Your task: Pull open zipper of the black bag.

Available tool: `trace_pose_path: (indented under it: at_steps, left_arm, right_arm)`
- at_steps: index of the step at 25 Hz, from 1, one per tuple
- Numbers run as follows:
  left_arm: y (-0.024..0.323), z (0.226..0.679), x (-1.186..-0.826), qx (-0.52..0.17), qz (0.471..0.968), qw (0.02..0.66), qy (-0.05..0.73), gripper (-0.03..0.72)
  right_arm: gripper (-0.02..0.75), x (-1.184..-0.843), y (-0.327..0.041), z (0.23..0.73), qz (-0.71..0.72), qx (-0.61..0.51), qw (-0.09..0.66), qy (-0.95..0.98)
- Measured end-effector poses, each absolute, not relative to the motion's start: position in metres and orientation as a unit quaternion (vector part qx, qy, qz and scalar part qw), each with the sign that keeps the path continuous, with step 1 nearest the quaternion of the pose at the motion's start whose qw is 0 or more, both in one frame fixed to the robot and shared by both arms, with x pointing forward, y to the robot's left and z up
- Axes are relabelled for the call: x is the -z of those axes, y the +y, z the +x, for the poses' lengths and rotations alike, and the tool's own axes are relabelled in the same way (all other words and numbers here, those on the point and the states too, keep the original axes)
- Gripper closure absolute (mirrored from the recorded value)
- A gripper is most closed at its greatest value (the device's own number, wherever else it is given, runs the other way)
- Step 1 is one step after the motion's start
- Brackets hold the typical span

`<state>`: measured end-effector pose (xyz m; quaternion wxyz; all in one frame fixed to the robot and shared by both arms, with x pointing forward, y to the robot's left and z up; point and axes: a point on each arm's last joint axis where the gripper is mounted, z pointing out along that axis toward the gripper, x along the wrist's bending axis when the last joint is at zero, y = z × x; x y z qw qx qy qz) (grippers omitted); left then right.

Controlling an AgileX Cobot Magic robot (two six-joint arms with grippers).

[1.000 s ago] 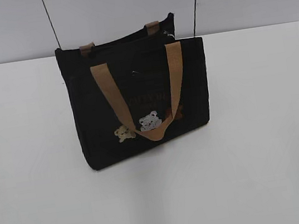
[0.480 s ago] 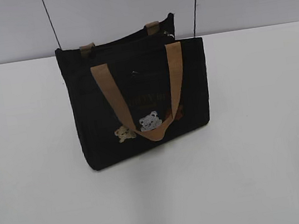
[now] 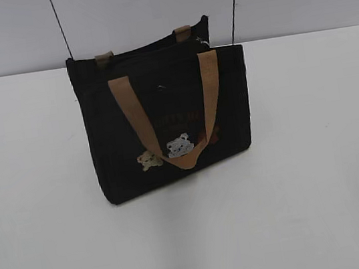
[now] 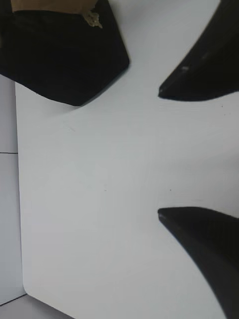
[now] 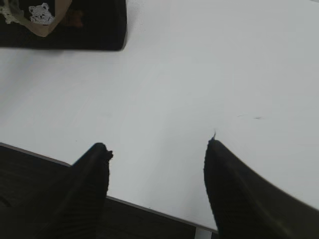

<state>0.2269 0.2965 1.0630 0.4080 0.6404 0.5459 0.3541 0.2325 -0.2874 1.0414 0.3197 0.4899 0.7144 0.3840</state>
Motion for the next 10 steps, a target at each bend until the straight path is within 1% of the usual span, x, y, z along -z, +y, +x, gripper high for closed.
trace_pose_path:
  at_steps: [10]
  left_arm:
    - [0.2966,0.2267,-1.063,-0.355,0.64,0.408,0.546,0.2]
  right_arm:
    - [0.276,-1.0415,-0.2864,0.2335,0.52,-0.373,0.334,0.693]
